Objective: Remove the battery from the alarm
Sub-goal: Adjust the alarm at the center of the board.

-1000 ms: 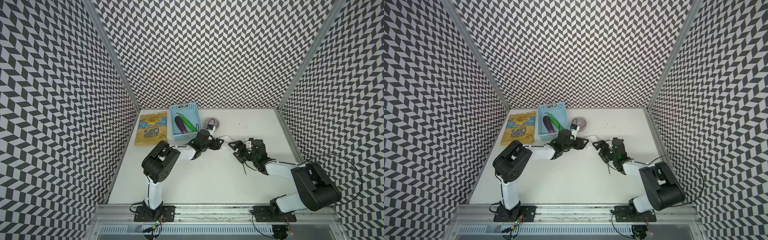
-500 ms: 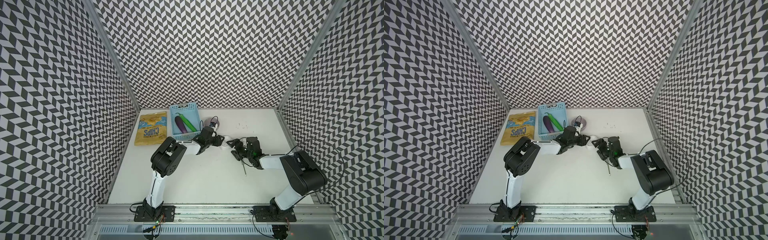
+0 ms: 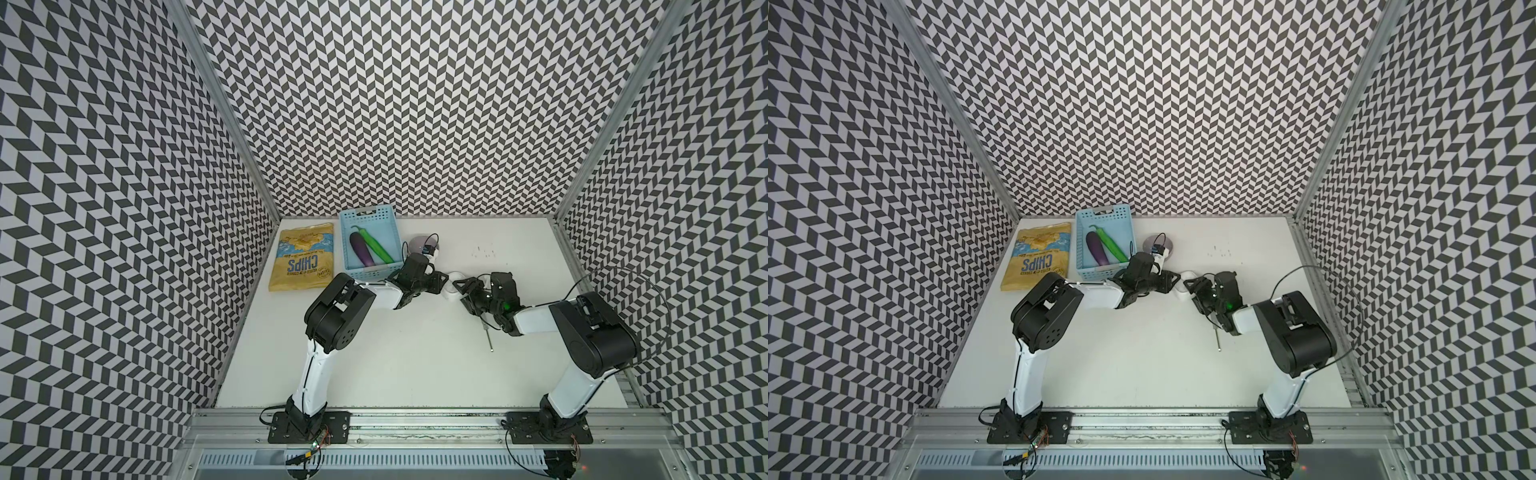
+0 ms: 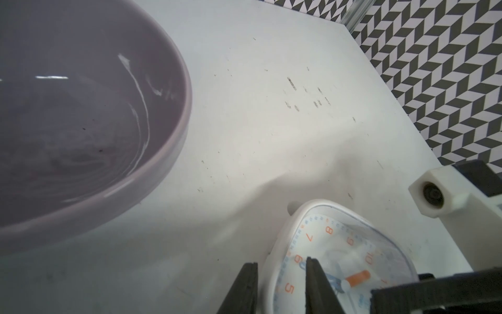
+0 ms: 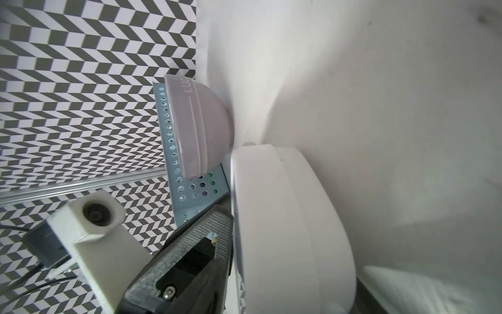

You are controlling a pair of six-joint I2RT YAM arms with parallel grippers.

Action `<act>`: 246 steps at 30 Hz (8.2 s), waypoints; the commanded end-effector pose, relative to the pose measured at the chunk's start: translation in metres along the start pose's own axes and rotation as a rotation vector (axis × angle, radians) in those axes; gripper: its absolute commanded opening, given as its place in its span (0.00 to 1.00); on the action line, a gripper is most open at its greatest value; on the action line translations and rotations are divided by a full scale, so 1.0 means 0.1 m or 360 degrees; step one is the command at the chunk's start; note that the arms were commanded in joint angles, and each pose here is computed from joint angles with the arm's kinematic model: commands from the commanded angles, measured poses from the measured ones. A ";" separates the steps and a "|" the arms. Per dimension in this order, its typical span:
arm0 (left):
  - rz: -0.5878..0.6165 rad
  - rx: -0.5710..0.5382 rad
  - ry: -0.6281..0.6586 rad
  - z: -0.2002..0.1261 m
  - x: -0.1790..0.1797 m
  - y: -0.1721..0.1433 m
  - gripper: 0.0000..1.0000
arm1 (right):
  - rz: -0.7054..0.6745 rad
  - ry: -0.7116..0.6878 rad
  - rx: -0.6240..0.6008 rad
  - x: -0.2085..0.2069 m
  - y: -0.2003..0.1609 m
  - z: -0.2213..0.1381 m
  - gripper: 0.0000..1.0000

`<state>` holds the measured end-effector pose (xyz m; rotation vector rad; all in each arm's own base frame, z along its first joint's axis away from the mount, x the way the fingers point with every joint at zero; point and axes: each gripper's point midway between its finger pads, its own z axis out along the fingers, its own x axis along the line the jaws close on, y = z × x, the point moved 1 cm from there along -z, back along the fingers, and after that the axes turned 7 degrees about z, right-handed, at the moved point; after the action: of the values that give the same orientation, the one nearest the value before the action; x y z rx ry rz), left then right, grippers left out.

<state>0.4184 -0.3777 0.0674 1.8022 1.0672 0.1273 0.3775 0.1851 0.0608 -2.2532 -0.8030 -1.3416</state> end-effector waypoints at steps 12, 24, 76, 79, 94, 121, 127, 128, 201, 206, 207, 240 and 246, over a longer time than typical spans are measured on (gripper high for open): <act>0.0205 -0.0114 -0.0248 -0.42 -0.43 0.03 0.43 | -0.0328 0.0208 -0.0081 0.50 0.04 -0.32 0.36; 0.0182 -0.0406 -0.0035 -2.00 -0.43 0.68 1.00 | -0.1711 -0.0116 -0.0599 0.98 -0.12 -1.07 0.35; -0.0509 0.0096 -0.0724 -2.14 -1.22 0.36 0.62 | -0.3651 -0.0776 -0.1428 1.30 -1.57 -1.08 0.32; -0.0500 0.0135 -0.0680 -2.06 -1.17 0.27 0.70 | -0.3709 -0.0812 -0.1419 1.25 -1.57 -1.05 0.32; -0.0512 0.0096 -0.0649 -2.05 -1.12 0.28 0.30 | -0.3716 -0.0887 -0.1417 1.13 -1.52 -1.00 0.47; 0.0586 0.0224 -0.0713 -2.64 -1.11 0.10 0.09 | -0.2500 0.0888 0.0925 1.55 -1.64 -1.35 1.00; 0.0741 0.0165 -0.0907 -2.76 -1.29 0.10 0.07 | -0.2468 0.0964 0.1073 1.45 -1.71 -1.31 1.00; 0.0768 0.0155 -0.0915 -2.77 -1.30 0.10 0.07 | -0.2456 0.0994 0.1084 1.44 -1.74 -1.33 1.00; -0.0517 -0.0547 -0.1137 -2.46 -1.29 0.44 0.98 | -0.0914 0.1041 0.0838 1.68 -1.32 -1.57 0.24; -0.0492 -0.0536 -0.1157 -2.44 -1.33 0.44 0.78 | -0.0884 0.1011 0.0829 1.62 -1.31 -1.53 0.24; -0.0486 -0.0535 -0.1155 -2.44 -1.34 0.45 0.72 | -0.0880 0.1008 0.0824 1.62 -1.30 -1.53 0.24; -0.0915 0.0162 -0.0559 -1.69 -0.49 -0.98 0.04 | -0.1041 0.0442 0.0567 0.57 -1.11 -1.00 0.56; -0.0960 0.0211 -0.0516 -1.63 -0.44 -1.09 0.02 | -0.1002 0.0329 0.0669 0.35 -1.21 -0.79 0.55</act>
<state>0.2354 -0.2771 0.0654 1.4901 1.4043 -0.6063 0.2525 0.2313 0.1321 -1.5823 -1.5970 -1.4129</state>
